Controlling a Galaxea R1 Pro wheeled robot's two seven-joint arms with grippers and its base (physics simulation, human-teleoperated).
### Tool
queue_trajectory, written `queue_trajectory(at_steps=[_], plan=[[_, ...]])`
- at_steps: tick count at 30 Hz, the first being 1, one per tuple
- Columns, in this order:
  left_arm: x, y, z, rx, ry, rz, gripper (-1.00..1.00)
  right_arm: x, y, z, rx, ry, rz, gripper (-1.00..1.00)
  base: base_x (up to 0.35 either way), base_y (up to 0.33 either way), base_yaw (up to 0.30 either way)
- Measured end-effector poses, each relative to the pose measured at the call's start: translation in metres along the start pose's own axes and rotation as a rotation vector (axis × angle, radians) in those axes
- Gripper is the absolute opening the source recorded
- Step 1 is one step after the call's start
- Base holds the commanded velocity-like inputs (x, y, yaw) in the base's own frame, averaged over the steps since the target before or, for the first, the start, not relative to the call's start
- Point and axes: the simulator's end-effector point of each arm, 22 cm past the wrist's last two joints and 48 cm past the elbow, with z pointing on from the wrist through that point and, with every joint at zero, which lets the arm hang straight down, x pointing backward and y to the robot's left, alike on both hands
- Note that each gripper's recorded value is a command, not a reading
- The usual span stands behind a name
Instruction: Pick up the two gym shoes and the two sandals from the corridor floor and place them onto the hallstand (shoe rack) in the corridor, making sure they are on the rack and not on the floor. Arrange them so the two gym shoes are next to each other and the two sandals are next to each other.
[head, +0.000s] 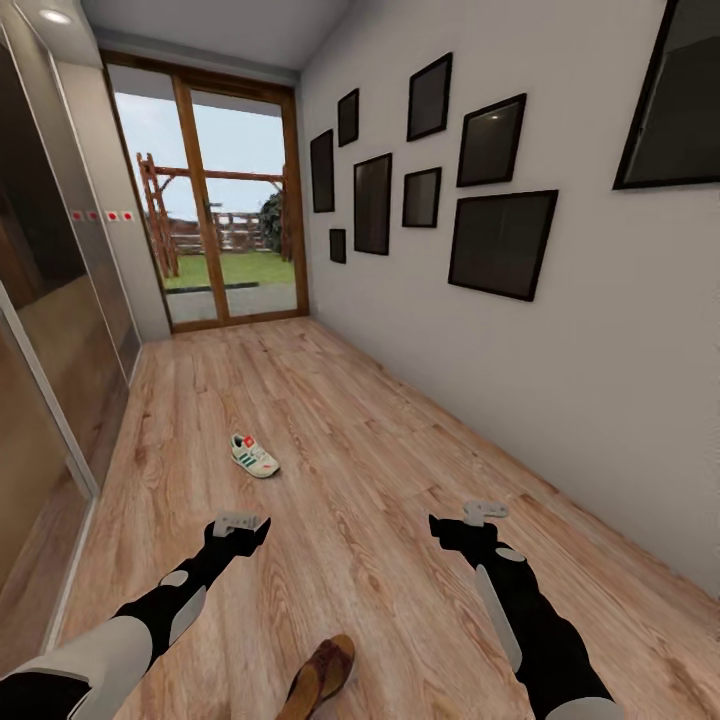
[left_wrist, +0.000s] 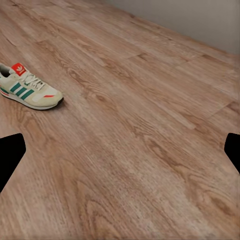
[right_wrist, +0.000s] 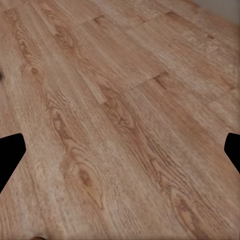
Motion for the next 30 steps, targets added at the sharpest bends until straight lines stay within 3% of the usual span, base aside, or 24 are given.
queue_trajectory(at_steps=[9, 18, 30], plan=[[0.0000, 0.0001, 0.0000, 0.000, 0.000, 0.000, 1.00, 0.0001, -0.0002, 0.0001, 0.001, 0.000, -0.002, 1.00, -0.022, -0.013, 0.000], [0.0002, 0.0001, 0.0001, 0.000, 0.000, 0.000, 1.00, 0.0001, -0.0012, 0.0002, 0.003, -0.001, -0.004, 1.00, -0.201, -0.105, 0.000], [-0.0001, 0.0001, 0.0000, 0.000, 0.000, 0.000, 1.00, -0.0004, -0.0019, 0.0000, 0.004, -0.002, -0.004, 1.00, -0.017, -0.010, 0.000]])
